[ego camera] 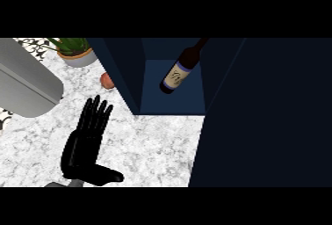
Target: Pick up the wine, place it into the cabinet and close the cabinet
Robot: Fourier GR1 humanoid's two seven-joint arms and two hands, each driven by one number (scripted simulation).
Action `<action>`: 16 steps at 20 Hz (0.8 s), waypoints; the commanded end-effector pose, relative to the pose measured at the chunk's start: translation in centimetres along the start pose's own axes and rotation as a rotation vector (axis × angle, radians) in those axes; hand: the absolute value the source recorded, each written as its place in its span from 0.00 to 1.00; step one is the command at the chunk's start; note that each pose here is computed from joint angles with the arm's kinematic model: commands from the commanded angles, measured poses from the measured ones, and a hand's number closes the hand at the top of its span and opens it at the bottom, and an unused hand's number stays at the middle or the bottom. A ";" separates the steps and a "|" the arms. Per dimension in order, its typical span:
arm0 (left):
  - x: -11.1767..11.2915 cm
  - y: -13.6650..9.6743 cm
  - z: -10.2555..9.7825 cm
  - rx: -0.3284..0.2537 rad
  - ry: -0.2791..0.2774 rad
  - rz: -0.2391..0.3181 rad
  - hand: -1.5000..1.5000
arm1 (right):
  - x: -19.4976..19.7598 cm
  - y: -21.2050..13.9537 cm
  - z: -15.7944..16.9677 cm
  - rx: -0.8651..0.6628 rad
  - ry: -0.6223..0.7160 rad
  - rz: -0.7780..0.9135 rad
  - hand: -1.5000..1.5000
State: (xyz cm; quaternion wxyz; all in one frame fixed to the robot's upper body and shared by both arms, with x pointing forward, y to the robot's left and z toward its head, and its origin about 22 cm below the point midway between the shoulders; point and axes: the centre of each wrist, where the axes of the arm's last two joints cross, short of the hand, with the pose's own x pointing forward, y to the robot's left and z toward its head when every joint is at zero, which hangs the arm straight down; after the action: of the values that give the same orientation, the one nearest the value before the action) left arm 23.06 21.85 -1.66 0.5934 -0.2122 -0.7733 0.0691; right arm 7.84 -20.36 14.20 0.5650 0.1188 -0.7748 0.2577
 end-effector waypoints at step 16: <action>7.9 9.2 2.9 0.037 -0.056 -0.092 0.00 | 6.4 1.1 0.4 0.185 -0.088 -0.148 1.00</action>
State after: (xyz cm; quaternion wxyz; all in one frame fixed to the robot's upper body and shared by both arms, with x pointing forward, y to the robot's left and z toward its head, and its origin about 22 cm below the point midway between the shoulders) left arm 21.47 31.65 0.69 0.5816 -0.1680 -0.7929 0.0696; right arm 7.72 -19.50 14.41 0.5620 0.1695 -0.7439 0.3194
